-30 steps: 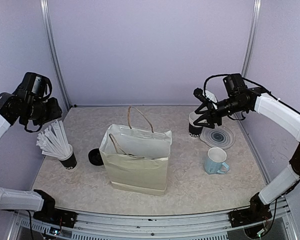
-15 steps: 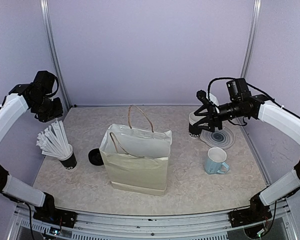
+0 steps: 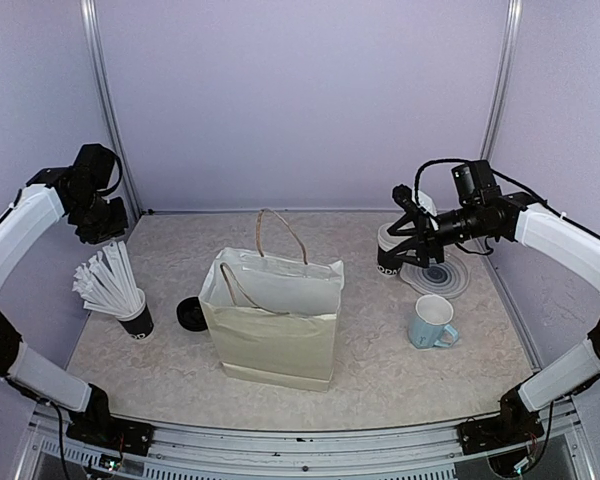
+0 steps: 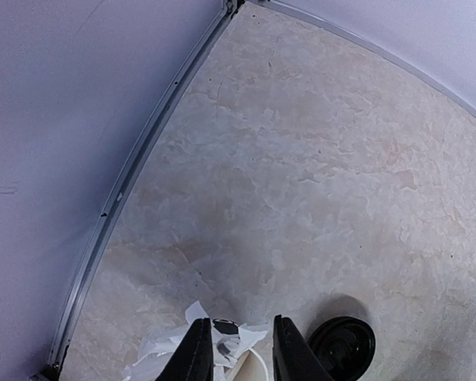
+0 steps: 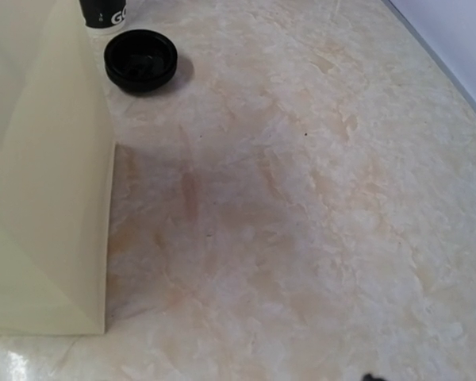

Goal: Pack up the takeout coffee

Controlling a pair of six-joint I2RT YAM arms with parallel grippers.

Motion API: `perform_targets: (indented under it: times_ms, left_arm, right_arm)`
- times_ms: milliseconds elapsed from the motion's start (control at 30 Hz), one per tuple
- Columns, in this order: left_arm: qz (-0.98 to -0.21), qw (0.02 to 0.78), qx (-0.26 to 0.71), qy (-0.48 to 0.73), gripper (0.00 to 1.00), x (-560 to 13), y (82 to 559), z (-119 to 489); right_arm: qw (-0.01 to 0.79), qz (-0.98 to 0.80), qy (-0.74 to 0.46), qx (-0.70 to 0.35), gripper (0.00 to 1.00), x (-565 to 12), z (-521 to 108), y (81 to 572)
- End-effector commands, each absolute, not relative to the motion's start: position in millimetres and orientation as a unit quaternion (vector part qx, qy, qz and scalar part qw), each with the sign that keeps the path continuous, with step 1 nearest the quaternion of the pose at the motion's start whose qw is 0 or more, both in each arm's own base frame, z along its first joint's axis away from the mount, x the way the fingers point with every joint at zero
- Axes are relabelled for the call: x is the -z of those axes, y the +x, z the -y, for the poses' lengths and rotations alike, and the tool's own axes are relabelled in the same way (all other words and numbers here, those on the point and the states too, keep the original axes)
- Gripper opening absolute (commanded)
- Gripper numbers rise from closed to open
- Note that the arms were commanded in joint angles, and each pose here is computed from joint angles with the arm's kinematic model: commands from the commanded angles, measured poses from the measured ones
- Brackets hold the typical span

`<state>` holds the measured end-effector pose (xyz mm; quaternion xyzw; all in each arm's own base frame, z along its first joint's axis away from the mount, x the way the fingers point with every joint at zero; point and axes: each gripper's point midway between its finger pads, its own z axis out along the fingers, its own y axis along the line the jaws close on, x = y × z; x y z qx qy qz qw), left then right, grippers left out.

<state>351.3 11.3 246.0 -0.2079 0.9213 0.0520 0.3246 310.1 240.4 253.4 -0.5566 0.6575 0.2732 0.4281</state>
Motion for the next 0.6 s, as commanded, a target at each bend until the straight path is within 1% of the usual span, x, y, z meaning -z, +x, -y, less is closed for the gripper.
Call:
perform_targets:
  times_ms: [0, 33, 67, 400, 567]
  left_arm:
    - [-0.918, 0.328, -0.069, -0.211, 0.23, -242.1, 359.0, -18.2]
    - [-0.918, 0.329, -0.068, -0.212, 0.20, -242.2, 359.6, -18.1]
    - [-0.917, 0.331, -0.067, -0.213, 0.19, -243.4, 359.8, -18.0]
    - [-0.918, 0.319, -0.095, -0.214, 0.18, -239.6, 354.7, -26.2]
    - [-0.921, 0.314, -0.091, -0.211, 0.08, -234.7, 355.4, -24.0]
  right_arm:
    - [0.435, -0.650, -0.560, -0.273, 0.66, -255.7, -239.5, 308.0]
    - [0.434, -0.651, -0.560, -0.273, 0.66, -254.8, -239.3, 308.0]
    - [0.433, -0.651, -0.561, -0.273, 0.66, -254.2, -239.6, 307.9]
    - [0.429, -0.653, -0.561, -0.273, 0.66, -250.7, -239.9, 309.1]
    - [0.429, -0.653, -0.561, -0.273, 0.65, -250.6, -239.6, 308.4]
